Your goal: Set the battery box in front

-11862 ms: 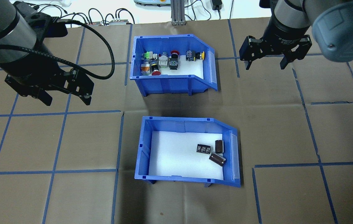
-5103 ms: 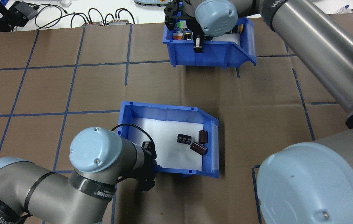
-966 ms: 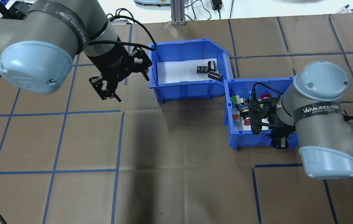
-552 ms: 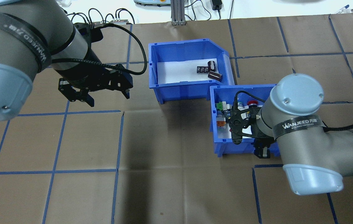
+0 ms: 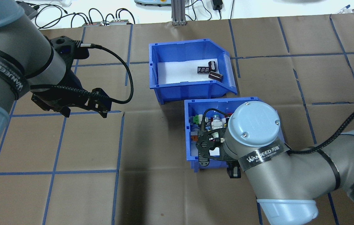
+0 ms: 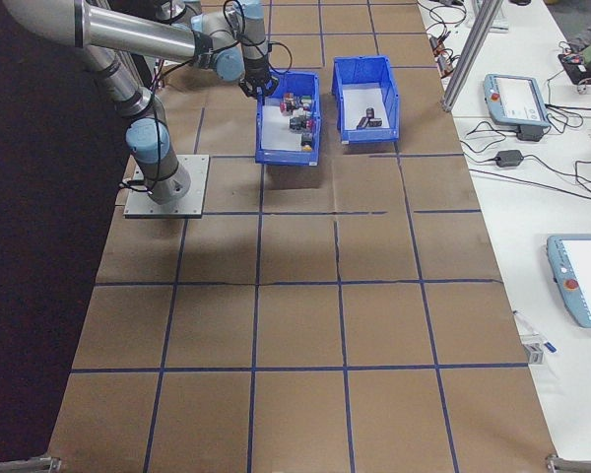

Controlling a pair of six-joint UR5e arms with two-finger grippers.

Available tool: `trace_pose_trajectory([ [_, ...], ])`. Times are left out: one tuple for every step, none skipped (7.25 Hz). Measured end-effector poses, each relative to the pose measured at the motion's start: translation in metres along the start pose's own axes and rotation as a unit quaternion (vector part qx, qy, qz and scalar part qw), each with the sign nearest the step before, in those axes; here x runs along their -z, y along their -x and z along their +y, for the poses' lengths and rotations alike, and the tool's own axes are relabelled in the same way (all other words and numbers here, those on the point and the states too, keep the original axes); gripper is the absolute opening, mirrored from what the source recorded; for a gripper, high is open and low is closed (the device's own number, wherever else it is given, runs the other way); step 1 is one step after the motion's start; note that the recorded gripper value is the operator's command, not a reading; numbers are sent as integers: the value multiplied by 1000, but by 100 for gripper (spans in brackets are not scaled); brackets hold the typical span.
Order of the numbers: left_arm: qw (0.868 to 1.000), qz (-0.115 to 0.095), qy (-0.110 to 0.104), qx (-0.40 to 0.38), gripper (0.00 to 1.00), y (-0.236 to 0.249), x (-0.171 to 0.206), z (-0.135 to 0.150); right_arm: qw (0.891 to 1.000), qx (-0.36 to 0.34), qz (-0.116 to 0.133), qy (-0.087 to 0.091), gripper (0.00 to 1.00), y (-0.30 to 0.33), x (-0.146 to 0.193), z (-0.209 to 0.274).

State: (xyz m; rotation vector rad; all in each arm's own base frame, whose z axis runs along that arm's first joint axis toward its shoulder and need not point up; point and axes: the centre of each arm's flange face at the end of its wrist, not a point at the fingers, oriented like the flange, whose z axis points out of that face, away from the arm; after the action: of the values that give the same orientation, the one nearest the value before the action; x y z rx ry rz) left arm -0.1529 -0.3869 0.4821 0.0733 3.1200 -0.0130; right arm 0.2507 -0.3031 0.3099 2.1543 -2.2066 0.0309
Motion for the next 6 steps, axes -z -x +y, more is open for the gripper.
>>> trace_pose_trajectory([
  [1000, -2, 4, 1, 99, 0, 2, 6, 1000, -4, 6, -4, 6, 4, -4, -16],
  [1000, -2, 6, 2, 99, 1, 2, 8, 1000, -8, 13, -9, 7, 6, -13, -36],
  [1000, 0, 8, 4, 99, 2, 2, 8, 1000, -9, 19, -12, 8, 7, -22, -55],
  [1000, 3, 8, 6, 99, 2, 2, 9, 1000, -8, 22, -13, 14, 7, -30, -68],
  [1000, 4, 8, 7, 99, 2, 2, 9, 1000, -9, 23, -15, 99, 7, -33, -74],
  [1000, 4, 7, 6, 99, 4, 3, 8, 1000, -11, 23, -18, 100, 8, -34, -76],
])
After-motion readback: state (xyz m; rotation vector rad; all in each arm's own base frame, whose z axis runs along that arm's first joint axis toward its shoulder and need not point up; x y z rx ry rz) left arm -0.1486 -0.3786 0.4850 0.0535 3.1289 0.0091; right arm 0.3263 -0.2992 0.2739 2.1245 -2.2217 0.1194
